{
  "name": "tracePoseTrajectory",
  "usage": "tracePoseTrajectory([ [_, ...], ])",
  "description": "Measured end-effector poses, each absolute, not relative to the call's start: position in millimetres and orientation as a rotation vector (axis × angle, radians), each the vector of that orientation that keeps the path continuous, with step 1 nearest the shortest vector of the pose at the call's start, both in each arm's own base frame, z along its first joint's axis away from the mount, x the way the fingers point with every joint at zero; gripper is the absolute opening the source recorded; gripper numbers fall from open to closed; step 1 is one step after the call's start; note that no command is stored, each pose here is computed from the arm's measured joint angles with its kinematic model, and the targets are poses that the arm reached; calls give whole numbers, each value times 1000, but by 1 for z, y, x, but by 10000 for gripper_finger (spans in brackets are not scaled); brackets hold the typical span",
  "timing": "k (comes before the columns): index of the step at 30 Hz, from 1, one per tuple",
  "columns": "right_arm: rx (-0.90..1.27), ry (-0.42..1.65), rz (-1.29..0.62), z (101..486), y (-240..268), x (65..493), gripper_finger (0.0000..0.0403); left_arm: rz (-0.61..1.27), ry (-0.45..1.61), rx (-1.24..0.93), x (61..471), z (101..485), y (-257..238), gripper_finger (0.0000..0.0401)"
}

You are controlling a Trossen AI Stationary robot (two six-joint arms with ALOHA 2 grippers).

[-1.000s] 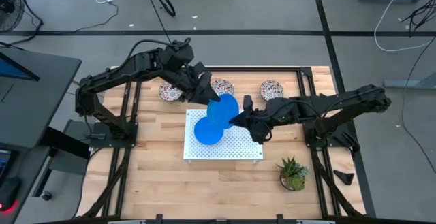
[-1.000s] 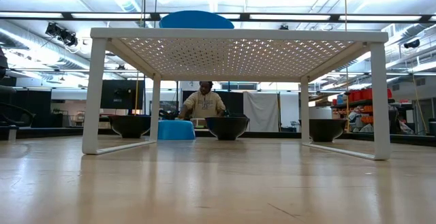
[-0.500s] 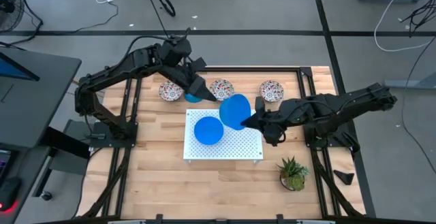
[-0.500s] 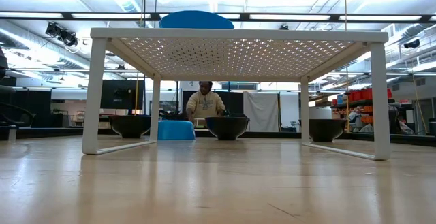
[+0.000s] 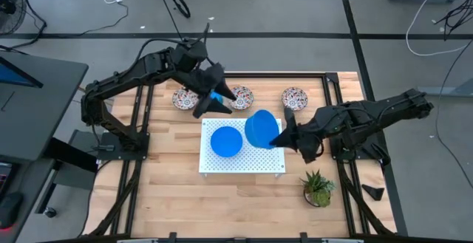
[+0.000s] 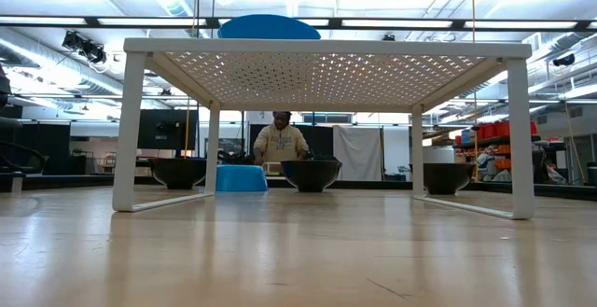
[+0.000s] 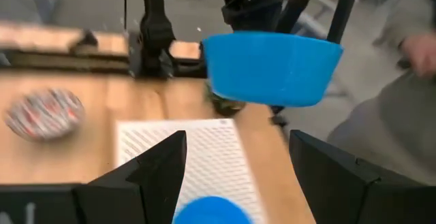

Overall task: Pick & Place Mini bowls
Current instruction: Stack the left blue bowl on top of the blue bowl on the shelf

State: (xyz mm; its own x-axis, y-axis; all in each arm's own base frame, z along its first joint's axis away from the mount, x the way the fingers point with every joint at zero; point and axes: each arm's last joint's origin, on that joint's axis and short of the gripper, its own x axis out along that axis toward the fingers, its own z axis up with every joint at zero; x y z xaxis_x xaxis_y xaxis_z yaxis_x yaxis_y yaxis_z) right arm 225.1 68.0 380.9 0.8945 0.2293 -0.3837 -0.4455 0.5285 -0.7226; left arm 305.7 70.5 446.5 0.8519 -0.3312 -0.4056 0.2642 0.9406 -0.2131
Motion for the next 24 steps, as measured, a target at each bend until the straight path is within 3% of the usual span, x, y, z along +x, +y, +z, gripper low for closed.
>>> tracePoseTrajectory([
  [12,-409,213,636,386,77,225,0,-430,358,385,308,446,62,264],
  [20,-14,175,794,392,75,245,0,-512,330,478,311,446,41,264],
  [24,65,202,844,394,66,256,0,-537,338,420,313,446,30,266],
])
